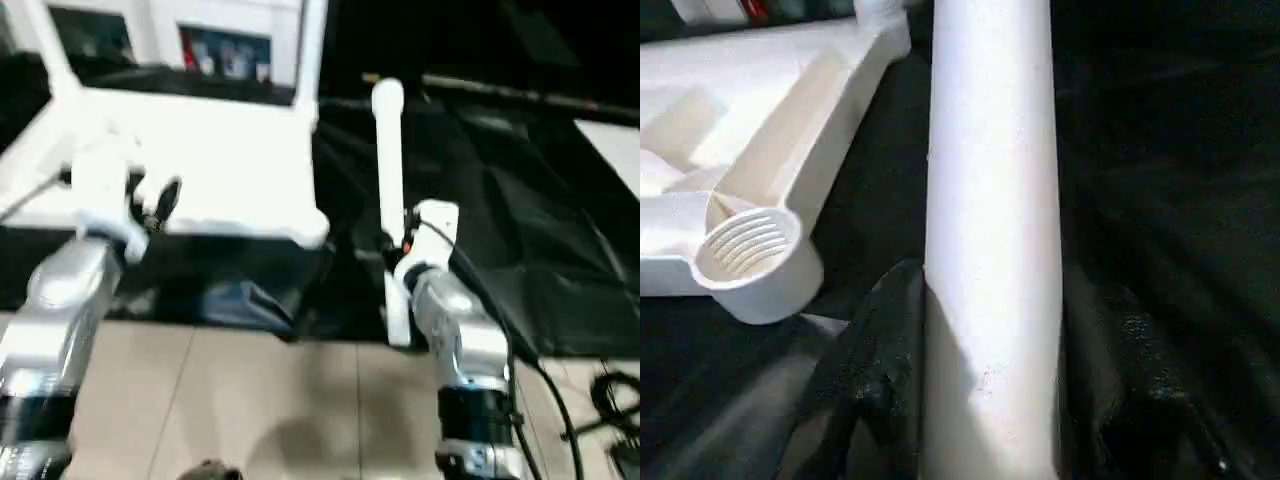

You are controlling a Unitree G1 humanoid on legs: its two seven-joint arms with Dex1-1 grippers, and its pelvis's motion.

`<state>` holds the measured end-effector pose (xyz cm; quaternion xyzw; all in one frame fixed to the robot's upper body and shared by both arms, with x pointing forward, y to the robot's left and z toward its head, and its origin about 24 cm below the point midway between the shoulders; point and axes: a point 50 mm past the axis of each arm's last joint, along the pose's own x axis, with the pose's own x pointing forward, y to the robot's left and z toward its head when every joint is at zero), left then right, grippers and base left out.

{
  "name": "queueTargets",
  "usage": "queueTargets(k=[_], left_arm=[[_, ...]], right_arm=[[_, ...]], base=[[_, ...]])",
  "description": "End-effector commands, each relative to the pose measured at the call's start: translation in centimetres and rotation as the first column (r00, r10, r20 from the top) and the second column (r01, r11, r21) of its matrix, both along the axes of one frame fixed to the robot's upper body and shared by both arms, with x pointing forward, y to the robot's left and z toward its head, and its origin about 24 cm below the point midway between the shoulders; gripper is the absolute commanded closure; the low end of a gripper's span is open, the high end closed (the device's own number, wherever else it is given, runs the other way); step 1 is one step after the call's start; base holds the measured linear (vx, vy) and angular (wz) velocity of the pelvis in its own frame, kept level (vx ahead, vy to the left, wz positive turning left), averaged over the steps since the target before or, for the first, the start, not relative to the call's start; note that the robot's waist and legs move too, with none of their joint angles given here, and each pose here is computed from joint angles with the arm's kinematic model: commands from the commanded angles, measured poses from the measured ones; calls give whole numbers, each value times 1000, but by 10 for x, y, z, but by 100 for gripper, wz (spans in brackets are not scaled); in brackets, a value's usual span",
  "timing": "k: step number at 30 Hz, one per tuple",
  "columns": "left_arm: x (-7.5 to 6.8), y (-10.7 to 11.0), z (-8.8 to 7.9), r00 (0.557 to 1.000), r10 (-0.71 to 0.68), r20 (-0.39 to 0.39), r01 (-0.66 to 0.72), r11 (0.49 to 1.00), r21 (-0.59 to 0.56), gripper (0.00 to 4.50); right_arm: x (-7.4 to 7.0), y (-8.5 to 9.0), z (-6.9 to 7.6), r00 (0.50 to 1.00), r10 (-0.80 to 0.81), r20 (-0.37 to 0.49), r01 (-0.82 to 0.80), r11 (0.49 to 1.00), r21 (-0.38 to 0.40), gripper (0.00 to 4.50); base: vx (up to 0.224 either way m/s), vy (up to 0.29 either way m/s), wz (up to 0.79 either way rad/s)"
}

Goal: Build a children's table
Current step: Pick table leg

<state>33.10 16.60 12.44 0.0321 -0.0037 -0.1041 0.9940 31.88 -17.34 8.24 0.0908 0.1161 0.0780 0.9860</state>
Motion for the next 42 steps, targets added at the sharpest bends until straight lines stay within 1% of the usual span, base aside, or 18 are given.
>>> queueTargets(k=[1, 3, 4, 6, 7, 11, 13, 14, 15, 17, 20, 24, 29, 33, 36, 38, 39, 42], left_arm=[[6, -14, -5, 992, -103, -70, 98, 992, -78, 177], [8, -22, -9, 978, -169, -124, 148, 975, -166, 159], [8, -37, -12, 943, -274, -187, 203, 922, -330, 142], [7, -59, -9, 889, -412, -200, 275, 830, -486, 142], [7, -62, -9, 883, -426, -199, 284, 820, -498, 131], [6, -90, -7, 835, -505, -218, 341, 786, -516, 109], [4, -93, -8, 823, -520, -229, 347, 779, -522, 88], [0, -100, -13, 794, -549, -261, 355, 768, -534, 77], [-1, -101, -14, 788, -555, -266, 357, 764, -538, 69], [-9, -106, -17, 737, -609, -294, 377, 731, -569, 51], [-12, -108, -23, 718, -613, -329, 390, 746, -540, 31], [-10, -108, -24, 727, -603, -327, 366, 744, -560, 5], [-18, -118, -15, 666, -702, -252, 400, 622, -673, 2], [-20, -120, -12, 644, -732, -220, 414, 575, -705, 2], [-25, -121, -5, 590, -792, -158, 447, 483, -753, 2], [-26, -122, -7, 587, -791, -175, 449, 498, -742, 2], [-25, -123, -12, 593, -777, -212, 442, 534, -721, 2], [-22, -123, -17, 609, -754, -247, 423, 572, -703, 2]], right_arm=[[2, 2, 9, 998, 18, 55, -19, 1000, 4, 298], [4, 3, 11, 998, 23, 63, -24, 1000, 14, 298], [6, 8, 12, 997, 37, 73, -39, 999, 31, 298], [8, 17, 15, 994, 63, 86, -68, 996, 58, 298], [9, 18, 15, 994, 67, 88, -73, 995, 63, 298], [15, 32, 29, 992, 13, 122, -48, 957, 287, 298], [17, 33, 33, 992, -8, 127, -34, 945, 325, 298], [20, 36, 40, 989, -37, 143, -25, 910, 413, 298], [21, 37, 40, 989, -40, 144, -25, 905, 425, 298], [26, 42, 45, 989, -44, 139, -34, 858, 512, 298], [30, 48, 50, 991, -36, 130, -46, 816, 576, 298], [35, 56, 58, 991, -3, 135, -80, 793, 604, 298], [38, 65, 59, 991, 18, 132, -96, 783, 614, 298], [40, 68, 61, 991, 24, 134, -102, 779, 619, 298], [45, 68, 63, 990, 18, 137, -100, 777, 621, 298], [45, 69, 64, 990, 17, 139, -101, 775, 624, 298], [46, 70, 66, 990, 18, 143, -105, 771, 629, 298], [46, 71, 68, 989, 19, 148, -110, 767, 632, 298]], base=[[-105, -127, -16], [-99, -103, -19], [-83, -19, -26], [-76, -8, -23], [-59, 1, -8], [-15, 0, -2], [0, 0, 0], [0, 0, 0], [0, 0, 0], [0, 0, 0], [0, 0, 0], [0, 0, 0], [0, 0, 0], [0, 0, 0], [0, 0, 0], [0, 0, 0], [0, 0, 0], [0, 0, 0]])
